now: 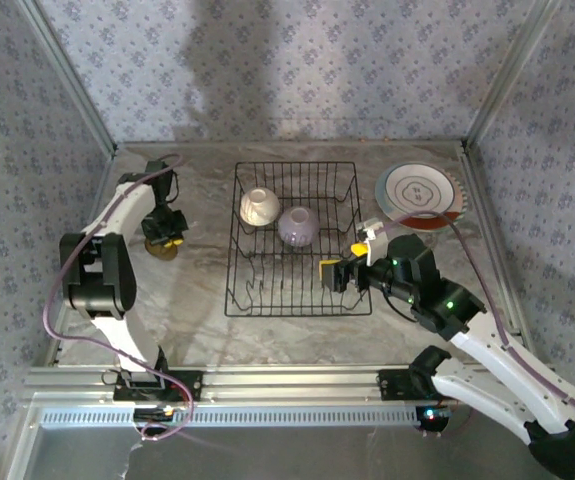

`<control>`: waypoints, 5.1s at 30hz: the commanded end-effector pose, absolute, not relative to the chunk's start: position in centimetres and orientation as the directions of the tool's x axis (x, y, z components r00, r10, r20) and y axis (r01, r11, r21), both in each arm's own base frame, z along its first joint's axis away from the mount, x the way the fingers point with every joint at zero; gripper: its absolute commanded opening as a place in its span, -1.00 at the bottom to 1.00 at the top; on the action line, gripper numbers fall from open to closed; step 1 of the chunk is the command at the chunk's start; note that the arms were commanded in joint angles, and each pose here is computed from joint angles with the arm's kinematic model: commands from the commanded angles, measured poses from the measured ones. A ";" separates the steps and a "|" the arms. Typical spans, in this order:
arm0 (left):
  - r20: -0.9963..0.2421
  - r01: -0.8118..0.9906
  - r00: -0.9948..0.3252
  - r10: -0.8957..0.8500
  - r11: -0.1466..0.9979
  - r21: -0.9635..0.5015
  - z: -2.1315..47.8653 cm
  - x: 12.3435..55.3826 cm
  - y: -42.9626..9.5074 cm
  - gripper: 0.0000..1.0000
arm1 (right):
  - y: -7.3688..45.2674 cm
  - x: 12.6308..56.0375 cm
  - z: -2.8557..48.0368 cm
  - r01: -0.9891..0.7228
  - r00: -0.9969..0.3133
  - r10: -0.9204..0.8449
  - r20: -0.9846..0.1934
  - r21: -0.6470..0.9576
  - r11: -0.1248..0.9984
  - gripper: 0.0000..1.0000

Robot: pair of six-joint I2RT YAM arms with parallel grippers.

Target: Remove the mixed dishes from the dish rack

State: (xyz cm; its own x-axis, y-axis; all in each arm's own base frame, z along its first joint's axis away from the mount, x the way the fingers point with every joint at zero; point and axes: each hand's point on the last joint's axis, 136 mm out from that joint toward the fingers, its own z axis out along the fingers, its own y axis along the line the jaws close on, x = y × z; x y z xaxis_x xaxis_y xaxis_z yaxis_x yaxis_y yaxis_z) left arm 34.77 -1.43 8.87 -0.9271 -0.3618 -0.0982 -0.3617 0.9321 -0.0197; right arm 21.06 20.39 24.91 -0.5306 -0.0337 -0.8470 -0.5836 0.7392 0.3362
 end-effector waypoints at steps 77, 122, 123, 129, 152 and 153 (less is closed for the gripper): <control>-0.355 -0.255 -0.875 -0.328 0.938 -0.237 19.5 36.7 -3.9 0.99 | 19.9 20.1 23.6 -0.565 -0.575 -0.046 -0.817 0.356 0.744 0.99; -0.684 0.447 -0.727 -0.061 0.715 -0.538 28.8 26.7 -22.5 0.99 | 20.8 28.9 19.4 -0.361 -0.772 -0.133 -0.622 0.256 0.897 0.99; -0.700 0.474 -0.711 -0.070 0.687 -0.551 29.3 26.3 -22.8 0.99 | 20.9 29.4 19.3 -0.357 -0.776 -0.131 -0.617 0.257 0.898 0.99; -0.761 0.570 -0.639 -0.109 0.597 -0.564 30.2 24.5 -23.0 0.99 | 21.8 32.3 18.6 -0.348 -0.784 -0.151 -0.602 0.225 0.910 0.99; -0.801 0.606 -0.583 -0.140 0.582 -0.543 28.8 21.3 -20.9 0.99 | 25.4 41.5 14.6 -0.372 -0.821 -0.292 -0.490 0.072 0.925 0.99; -0.800 0.605 -0.584 -0.140 0.581 -0.543 28.7 21.4 -20.9 0.99 | 25.7 41.7 14.3 -0.379 -0.822 -0.297 -0.486 0.078 0.922 0.99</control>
